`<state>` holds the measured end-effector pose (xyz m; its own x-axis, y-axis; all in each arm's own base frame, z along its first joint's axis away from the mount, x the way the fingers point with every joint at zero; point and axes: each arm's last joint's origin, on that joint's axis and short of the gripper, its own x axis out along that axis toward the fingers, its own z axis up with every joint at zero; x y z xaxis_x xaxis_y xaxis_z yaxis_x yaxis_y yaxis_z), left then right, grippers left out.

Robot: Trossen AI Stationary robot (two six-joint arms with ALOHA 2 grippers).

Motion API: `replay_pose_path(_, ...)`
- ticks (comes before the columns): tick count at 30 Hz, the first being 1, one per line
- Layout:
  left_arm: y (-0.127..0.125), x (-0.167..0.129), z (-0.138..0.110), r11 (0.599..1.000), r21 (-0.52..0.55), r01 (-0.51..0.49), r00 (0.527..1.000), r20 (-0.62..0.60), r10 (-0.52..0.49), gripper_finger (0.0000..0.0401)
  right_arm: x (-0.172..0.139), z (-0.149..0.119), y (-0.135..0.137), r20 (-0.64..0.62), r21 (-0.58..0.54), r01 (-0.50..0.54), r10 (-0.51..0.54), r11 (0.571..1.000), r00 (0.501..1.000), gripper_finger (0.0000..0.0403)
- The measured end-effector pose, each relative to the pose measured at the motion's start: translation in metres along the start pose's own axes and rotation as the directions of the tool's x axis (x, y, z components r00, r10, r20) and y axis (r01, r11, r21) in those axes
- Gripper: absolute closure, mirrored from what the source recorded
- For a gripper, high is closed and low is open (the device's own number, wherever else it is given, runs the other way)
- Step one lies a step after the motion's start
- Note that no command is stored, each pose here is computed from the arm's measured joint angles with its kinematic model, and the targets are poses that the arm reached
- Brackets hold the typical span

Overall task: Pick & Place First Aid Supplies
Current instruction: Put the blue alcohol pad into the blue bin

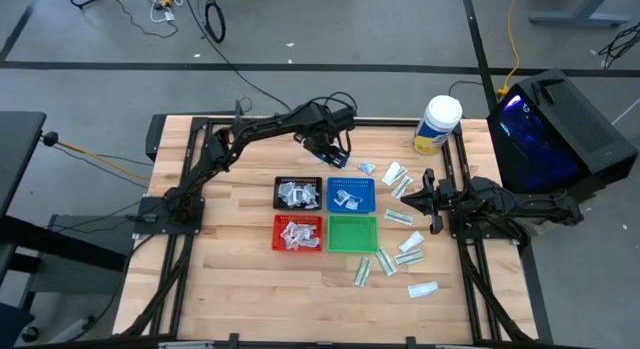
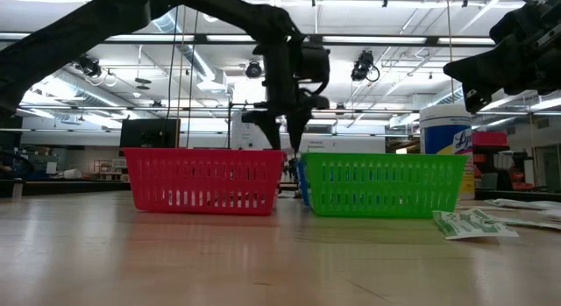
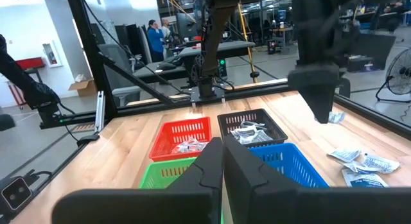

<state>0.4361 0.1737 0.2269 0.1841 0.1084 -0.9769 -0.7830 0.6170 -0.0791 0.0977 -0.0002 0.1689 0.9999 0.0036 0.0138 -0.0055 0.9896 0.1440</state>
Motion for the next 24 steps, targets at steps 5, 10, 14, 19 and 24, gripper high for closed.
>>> replay_pose_path(5,-0.021,-0.012,-0.007,0.995,0.091,0.03,0.999,0.033,-0.033,0.0204,0.0,0.0,0.0,0.0,0.0,0.0,0.0,1.0,1.0,0.0385)
replay_pose_path(10,-0.045,-0.016,-0.02,0.988,0.146,0.053,0.997,0.045,-0.06,0.0204,0.0,0.0,0.0,0.0,0.0,0.0,0.0,1.0,1.0,0.0385)
replay_pose_path(14,-0.062,-0.017,-0.032,0.979,0.191,0.068,0.996,0.049,-0.079,0.0204,0.0,0.0,0.0,0.0,0.0,0.0,0.0,1.0,1.0,0.0385)
replay_pose_path(19,-0.08,-0.019,-0.044,0.958,0.274,0.084,0.993,0.057,-0.103,0.0204,0.0,0.0,0.0,0.0,0.0,0.0,0.0,1.0,1.0,0.0385)
replay_pose_path(24,-0.095,-0.021,-0.053,0.944,0.314,0.104,0.988,0.075,-0.134,0.0204,0.0,0.0,0.0,0.0,0.0,0.0,0.0,1.0,1.0,0.0385)
